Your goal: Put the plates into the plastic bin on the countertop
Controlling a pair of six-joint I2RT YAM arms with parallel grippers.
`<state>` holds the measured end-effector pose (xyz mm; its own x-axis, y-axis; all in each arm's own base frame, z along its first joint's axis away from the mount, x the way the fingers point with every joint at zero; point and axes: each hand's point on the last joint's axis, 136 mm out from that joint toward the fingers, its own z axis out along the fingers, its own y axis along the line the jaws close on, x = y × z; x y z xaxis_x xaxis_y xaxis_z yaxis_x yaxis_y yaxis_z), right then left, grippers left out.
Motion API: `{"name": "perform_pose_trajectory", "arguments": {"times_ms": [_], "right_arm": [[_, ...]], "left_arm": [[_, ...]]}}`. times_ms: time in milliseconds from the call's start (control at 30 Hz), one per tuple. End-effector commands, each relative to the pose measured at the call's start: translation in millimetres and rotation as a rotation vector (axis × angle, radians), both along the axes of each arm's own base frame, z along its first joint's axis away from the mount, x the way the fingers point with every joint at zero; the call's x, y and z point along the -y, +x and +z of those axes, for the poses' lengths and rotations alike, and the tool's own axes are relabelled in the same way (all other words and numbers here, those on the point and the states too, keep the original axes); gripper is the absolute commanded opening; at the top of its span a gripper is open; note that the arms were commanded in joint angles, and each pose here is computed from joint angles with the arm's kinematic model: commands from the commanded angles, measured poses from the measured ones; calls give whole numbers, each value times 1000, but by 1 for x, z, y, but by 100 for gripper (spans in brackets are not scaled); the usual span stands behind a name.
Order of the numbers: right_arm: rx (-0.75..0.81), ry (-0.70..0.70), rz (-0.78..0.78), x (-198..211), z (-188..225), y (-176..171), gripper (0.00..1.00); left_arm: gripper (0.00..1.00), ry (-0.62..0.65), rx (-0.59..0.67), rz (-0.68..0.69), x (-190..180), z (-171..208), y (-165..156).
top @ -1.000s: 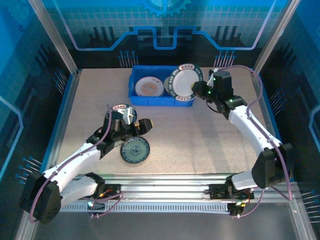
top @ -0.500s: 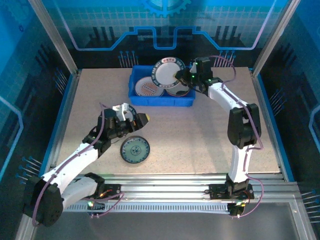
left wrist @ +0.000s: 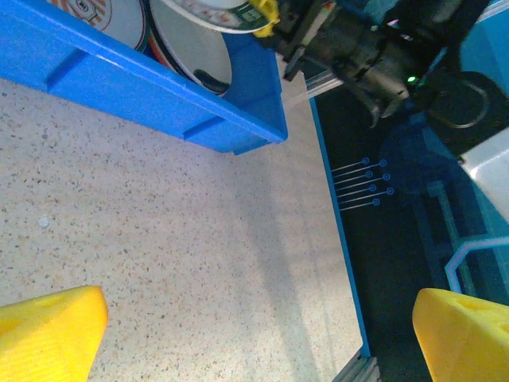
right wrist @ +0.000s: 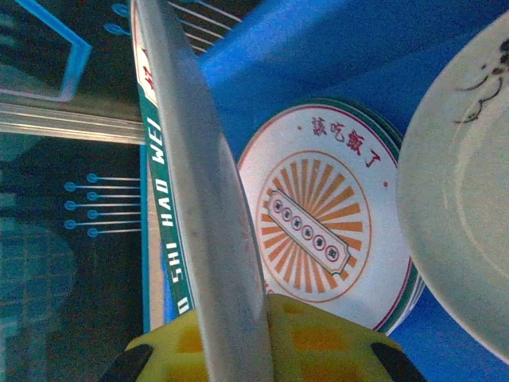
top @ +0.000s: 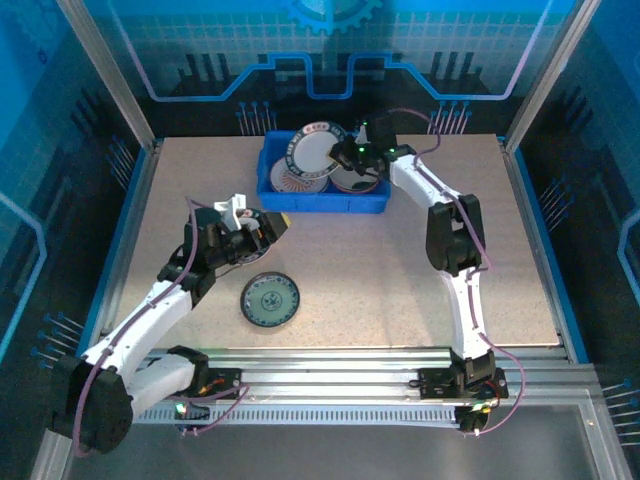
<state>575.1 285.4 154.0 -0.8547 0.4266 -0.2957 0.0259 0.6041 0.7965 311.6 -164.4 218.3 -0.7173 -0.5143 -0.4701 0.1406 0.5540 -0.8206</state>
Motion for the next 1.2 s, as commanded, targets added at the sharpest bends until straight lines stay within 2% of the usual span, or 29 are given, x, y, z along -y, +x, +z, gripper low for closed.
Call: {"name": "perform_pose_trajectory", "arguments": {"times_ms": [0,333,567,633,767,1167], "right_arm": [[-3,1,54,-21,-7,0,0],[-41,-9,74,-42,-39,6,0],[-47,-25,83,-47,-45,7,19],[-51,-31,86,-48,-46,6,28],[-44,-74,91,-47,-44,4,40],[-7,-301,90,-28,-38,-5,45]], "left_arm": [[99,16,20,-11,-2,11,3],[99,51,-13,17,-10,-4,-2],[99,65,-35,28,-12,-13,-3],[99,70,-38,30,-13,-15,-2],[99,72,-39,35,-13,-15,-1],[99,93,-50,54,-16,-24,2]]}}
